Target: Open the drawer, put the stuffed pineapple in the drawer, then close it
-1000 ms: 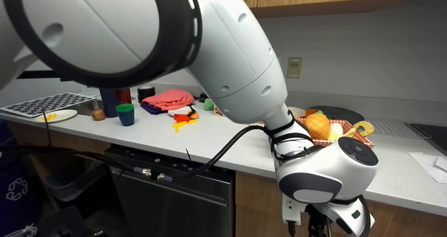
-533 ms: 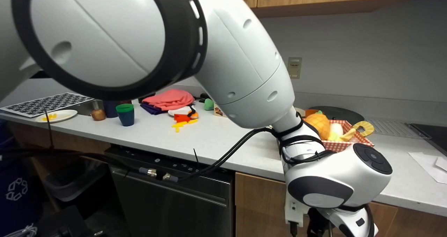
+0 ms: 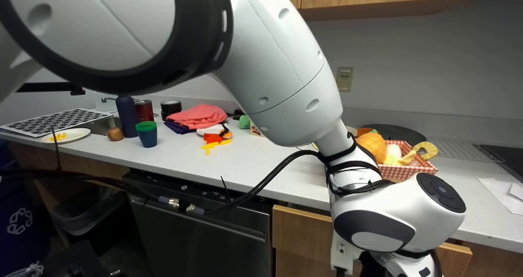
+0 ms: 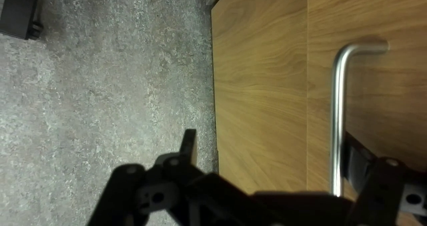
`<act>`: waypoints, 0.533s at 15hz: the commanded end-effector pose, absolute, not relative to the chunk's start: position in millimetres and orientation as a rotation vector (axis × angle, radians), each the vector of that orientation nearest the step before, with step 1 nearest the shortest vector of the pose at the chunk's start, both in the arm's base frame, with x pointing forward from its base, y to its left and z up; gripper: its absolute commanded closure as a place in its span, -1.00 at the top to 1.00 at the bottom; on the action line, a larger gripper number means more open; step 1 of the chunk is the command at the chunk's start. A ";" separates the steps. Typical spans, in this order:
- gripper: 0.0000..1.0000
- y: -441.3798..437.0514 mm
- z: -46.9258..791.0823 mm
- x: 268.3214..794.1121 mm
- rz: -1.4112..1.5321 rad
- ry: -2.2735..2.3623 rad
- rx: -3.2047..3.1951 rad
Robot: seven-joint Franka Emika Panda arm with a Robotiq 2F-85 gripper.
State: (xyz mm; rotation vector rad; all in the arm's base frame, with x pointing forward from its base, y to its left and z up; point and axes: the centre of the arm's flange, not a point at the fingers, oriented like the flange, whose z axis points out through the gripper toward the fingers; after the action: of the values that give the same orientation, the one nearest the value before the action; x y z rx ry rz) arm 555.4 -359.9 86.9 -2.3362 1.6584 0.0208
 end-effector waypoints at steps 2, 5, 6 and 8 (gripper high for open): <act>1.00 -357.4 75.6 491.5 0.015 1.684 -2.319; 1.00 -365.5 66.4 456.2 -0.060 1.715 -2.212; 1.00 -367.6 63.0 444.5 -0.072 1.741 -2.180; 1.00 -372.3 57.5 418.2 -0.096 1.800 -2.111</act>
State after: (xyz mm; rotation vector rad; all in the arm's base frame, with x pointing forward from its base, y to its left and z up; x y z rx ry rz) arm 472.2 -377.2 75.5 -2.1899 1.7410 -0.0845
